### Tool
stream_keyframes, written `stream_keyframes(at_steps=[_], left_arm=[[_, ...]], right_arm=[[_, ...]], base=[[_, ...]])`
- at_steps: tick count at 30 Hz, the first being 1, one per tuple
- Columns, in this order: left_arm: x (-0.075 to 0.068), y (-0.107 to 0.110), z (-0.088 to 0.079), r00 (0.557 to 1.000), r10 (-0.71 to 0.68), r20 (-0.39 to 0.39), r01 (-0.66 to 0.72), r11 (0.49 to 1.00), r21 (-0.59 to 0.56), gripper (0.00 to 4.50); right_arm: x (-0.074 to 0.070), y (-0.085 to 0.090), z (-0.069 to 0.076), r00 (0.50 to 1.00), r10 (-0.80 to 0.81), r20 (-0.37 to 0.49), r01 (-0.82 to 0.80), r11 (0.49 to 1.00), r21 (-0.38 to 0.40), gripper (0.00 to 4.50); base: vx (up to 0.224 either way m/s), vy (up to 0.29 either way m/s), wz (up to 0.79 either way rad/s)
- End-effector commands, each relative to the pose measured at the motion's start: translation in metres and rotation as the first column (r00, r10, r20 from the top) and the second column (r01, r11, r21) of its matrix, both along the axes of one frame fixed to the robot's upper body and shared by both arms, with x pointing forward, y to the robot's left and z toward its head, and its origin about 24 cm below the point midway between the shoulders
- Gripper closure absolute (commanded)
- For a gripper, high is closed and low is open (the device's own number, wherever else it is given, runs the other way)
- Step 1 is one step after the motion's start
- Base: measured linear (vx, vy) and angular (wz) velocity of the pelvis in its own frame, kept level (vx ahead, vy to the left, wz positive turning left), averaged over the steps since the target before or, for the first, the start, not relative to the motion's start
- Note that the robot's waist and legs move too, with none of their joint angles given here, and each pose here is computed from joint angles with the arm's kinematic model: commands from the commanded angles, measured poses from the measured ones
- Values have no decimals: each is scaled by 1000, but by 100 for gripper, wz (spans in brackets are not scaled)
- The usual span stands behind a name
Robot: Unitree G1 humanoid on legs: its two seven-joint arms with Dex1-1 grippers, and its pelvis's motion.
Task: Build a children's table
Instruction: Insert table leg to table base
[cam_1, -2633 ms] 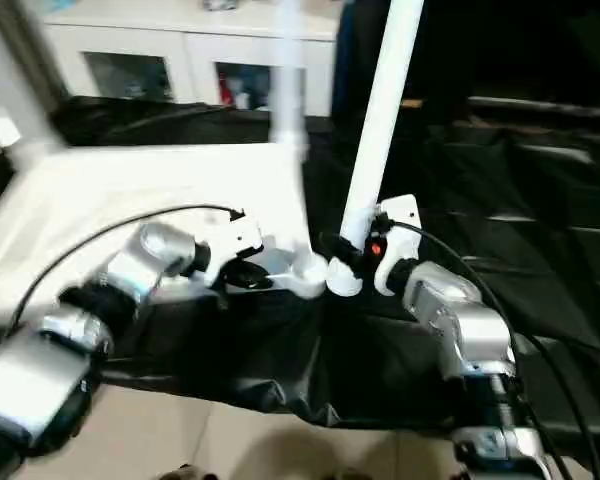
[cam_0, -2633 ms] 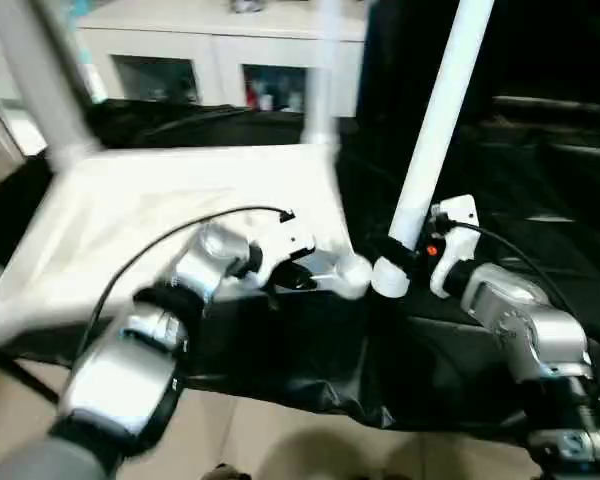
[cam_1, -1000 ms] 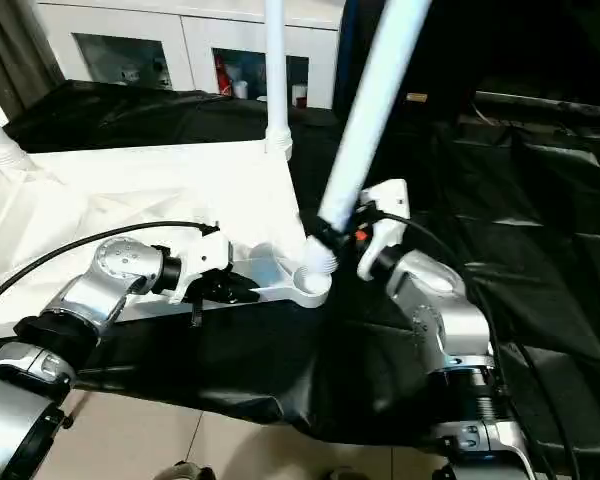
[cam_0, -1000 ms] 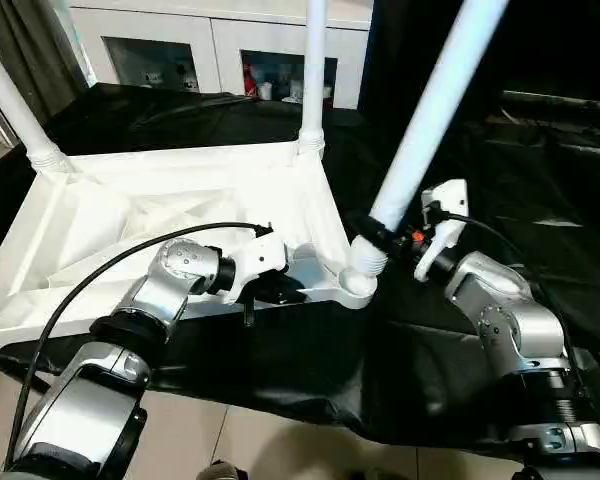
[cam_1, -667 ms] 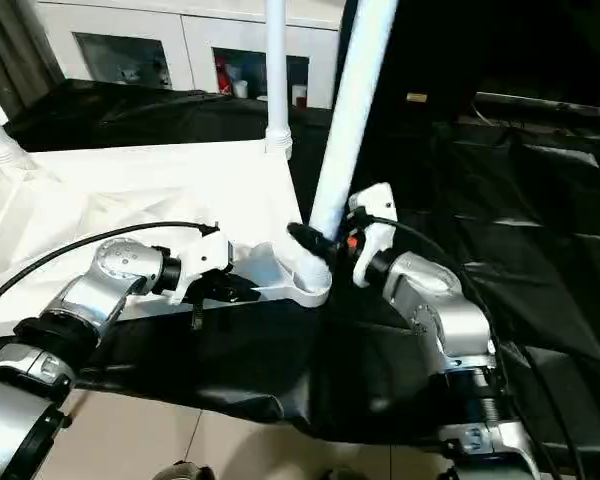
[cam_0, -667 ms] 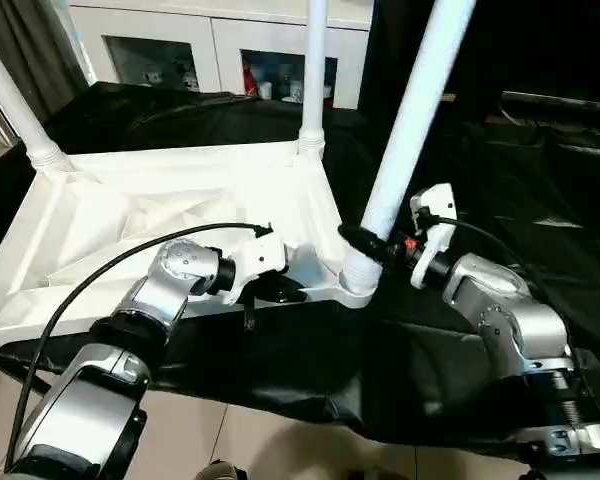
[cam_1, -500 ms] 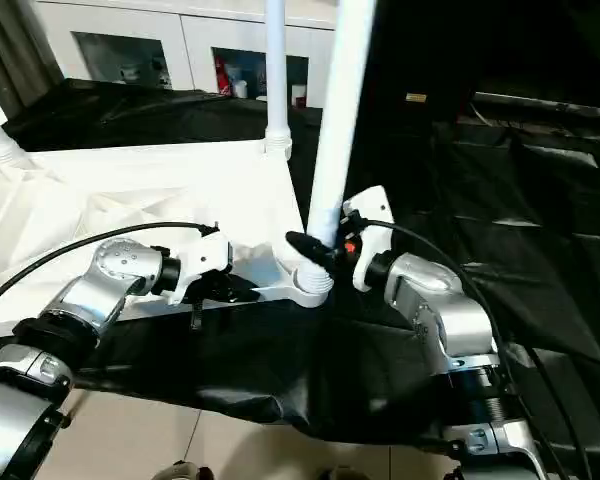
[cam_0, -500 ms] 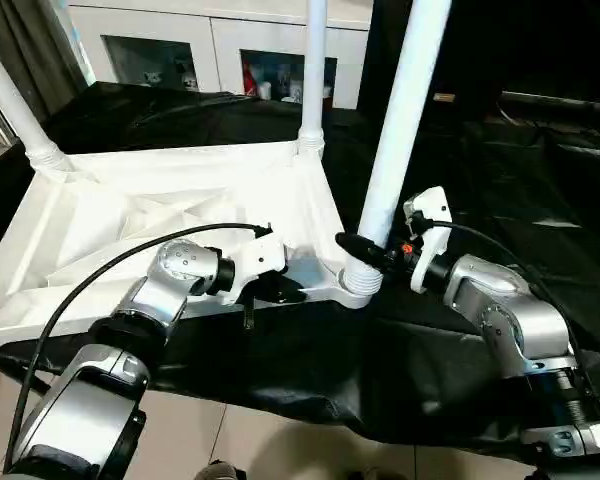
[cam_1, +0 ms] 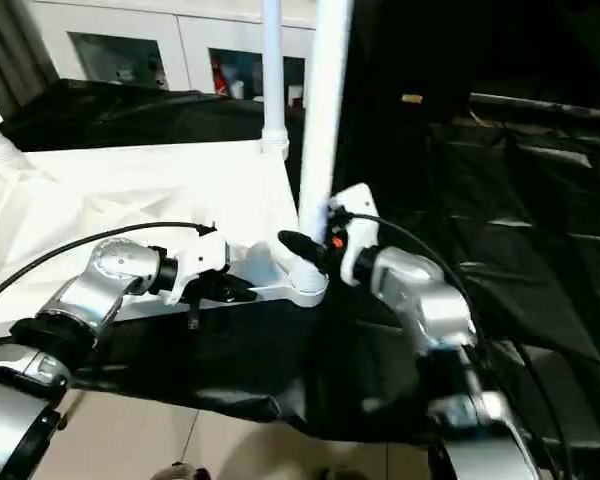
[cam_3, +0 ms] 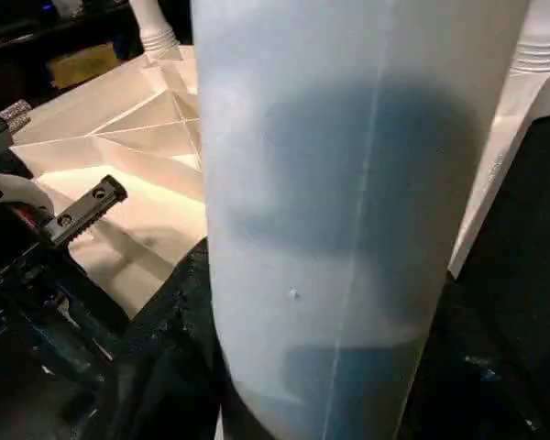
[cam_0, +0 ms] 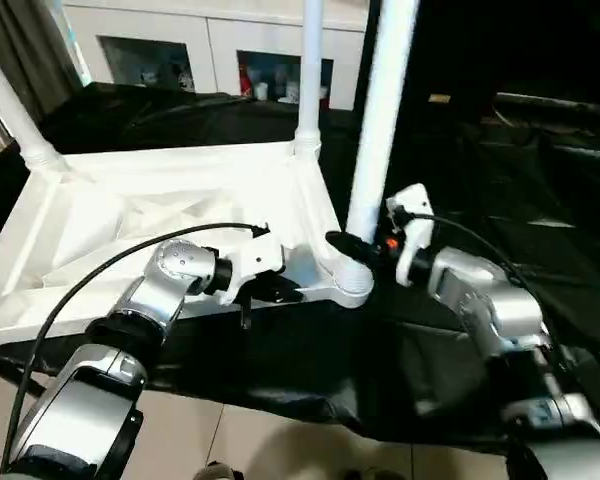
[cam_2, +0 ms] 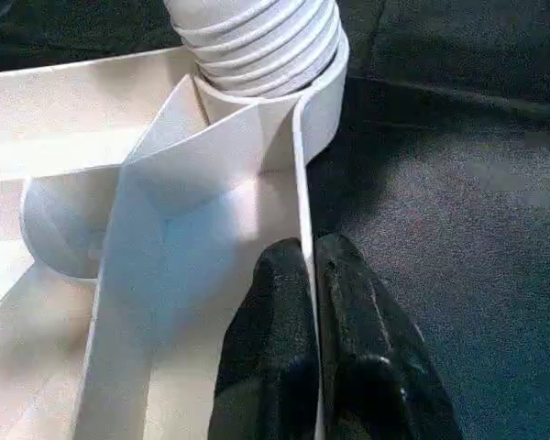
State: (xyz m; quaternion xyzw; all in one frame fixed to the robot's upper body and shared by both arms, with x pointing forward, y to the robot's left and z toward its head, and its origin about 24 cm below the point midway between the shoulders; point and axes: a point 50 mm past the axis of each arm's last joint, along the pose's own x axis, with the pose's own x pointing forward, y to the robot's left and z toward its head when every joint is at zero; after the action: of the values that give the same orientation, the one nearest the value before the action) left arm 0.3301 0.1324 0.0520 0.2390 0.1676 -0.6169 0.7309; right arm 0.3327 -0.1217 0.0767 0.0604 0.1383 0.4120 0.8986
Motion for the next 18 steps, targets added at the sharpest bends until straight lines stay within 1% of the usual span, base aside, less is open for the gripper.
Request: stream_keyframes(at_steps=[1, 6, 7, 9, 12, 13, 14, 15, 18], left_arm=[[-5, 5, -9, 1000, 3, -30, -2, 1000, 30, 450], [-5, 6, -8, 1000, 5, -28, -4, 1000, 29, 450], [-5, 6, -8, 1000, 9, -27, -8, 1000, 28, 450], [-6, 7, -9, 1000, 13, -26, -12, 1000, 26, 450], [-6, 8, -9, 1000, 14, -26, -14, 1000, 26, 450], [-5, 8, -8, 1000, 17, -25, -17, 1000, 26, 450], [-5, 8, -8, 1000, 17, -25, -17, 1000, 26, 450], [-4, 8, -8, 1000, 21, -21, -21, 999, 25, 450], [-3, 8, -7, 1000, 26, -17, -25, 999, 25, 450]], right_arm=[[0, 4, -9, 999, 18, -28, -19, 999, -42, 262], [1, 2, -10, 999, 6, -34, -7, 1000, -23, 262], [-1, -2, -12, 999, -6, -52, 8, 1000, 27, 262], [-4, -8, -17, 997, -24, -74, 30, 996, 82, 262], [-5, -13, -20, 996, -44, -80, 53, 993, 106, 262], [-7, -19, -24, 994, -71, -86, 82, 987, 135, 262], [-7, -19, -24, 994, -71, -86, 82, 987, 135, 262], [-9, -23, -29, 991, -94, -91, 107, 981, 160, 262], [-12, -23, -33, 990, -107, -95, 123, 976, 180, 262]], base=[[0, 0, 0], [0, 0, 0], [0, 0, 0], [0, 0, 0], [0, 0, 0], [0, 0, 0], [0, 0, 0], [0, 0, 0], [0, 0, 0]])
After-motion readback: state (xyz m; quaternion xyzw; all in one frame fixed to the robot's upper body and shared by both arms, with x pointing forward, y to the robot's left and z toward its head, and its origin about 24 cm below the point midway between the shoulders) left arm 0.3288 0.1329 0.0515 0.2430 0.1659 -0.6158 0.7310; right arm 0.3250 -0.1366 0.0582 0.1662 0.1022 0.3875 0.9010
